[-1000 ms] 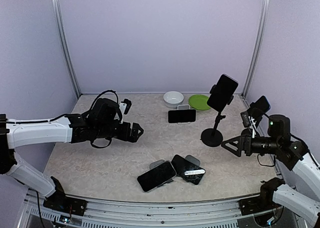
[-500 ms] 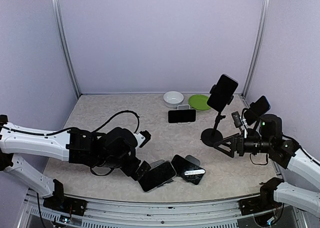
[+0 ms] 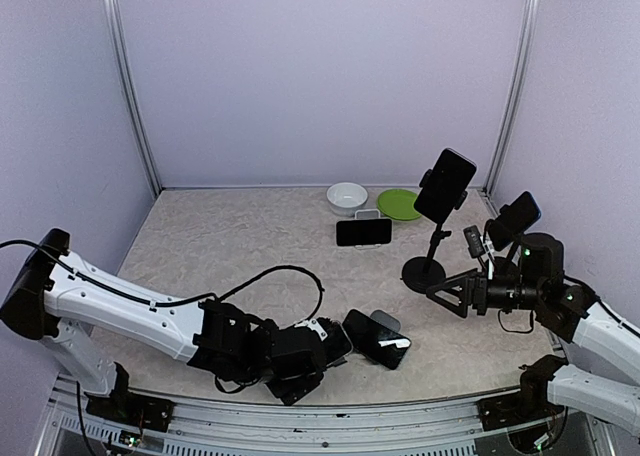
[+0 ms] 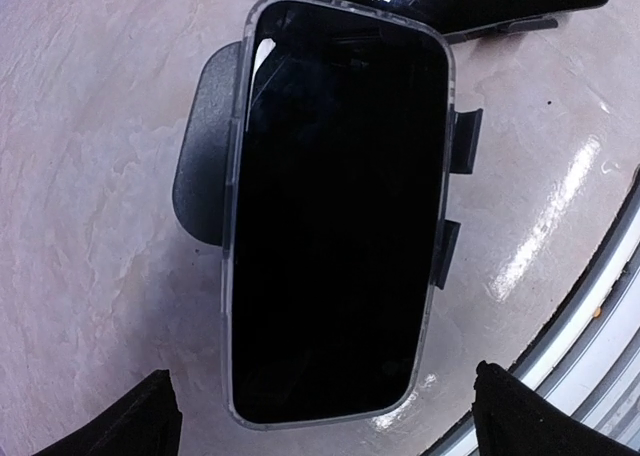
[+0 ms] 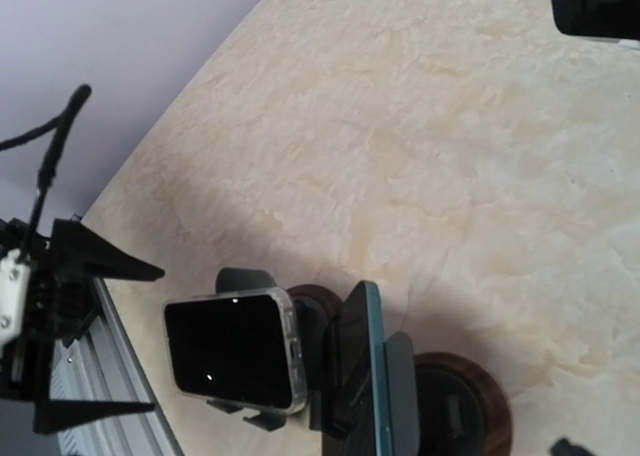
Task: Remove the phone from the phone stand
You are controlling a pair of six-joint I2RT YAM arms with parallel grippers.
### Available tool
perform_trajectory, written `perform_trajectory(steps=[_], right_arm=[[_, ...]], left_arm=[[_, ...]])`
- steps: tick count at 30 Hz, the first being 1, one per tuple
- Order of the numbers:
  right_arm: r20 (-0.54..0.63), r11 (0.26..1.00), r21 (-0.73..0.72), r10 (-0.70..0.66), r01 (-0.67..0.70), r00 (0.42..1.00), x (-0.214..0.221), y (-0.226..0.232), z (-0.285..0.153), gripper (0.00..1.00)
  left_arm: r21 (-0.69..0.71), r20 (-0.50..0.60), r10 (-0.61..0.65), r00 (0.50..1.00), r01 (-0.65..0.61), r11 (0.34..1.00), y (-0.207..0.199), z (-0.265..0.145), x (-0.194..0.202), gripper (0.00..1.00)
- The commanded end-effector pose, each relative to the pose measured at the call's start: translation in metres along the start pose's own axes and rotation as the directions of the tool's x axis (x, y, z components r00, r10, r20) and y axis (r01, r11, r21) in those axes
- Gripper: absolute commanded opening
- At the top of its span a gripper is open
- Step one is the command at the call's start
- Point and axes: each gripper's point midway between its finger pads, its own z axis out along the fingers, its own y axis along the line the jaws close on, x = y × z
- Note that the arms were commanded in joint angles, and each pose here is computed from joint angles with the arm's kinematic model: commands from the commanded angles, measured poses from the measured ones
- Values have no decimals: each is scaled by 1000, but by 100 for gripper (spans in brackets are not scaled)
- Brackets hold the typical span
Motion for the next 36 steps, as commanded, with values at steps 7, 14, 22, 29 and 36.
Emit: perform_trajectory(steps=[7, 14, 22, 29, 36], right_arm=[[12, 999, -48, 13, -12, 1000, -2, 8, 2, 100], [12, 998, -53, 19, -19, 1000, -3, 7, 5, 100], [0, 998, -54, 20, -20, 1000, -3, 6, 8, 100], [-11, 998, -65, 15, -16, 1000, -5, 6, 12, 100], [-17, 997, -81, 8, -9, 1000, -8, 9, 14, 100]], left_arm=[[-71, -8, 27, 1000, -27, 997, -7, 18, -5, 99], [-136, -51, 72, 996, -79, 988, -6, 33, 3, 99], [-212, -98, 134, 986, -153, 965, 1, 42, 11, 99], [-252, -109, 180, 978, -202, 946, 12, 39, 14, 93], [-290, -77, 225, 971, -238, 927, 23, 28, 6, 77]])
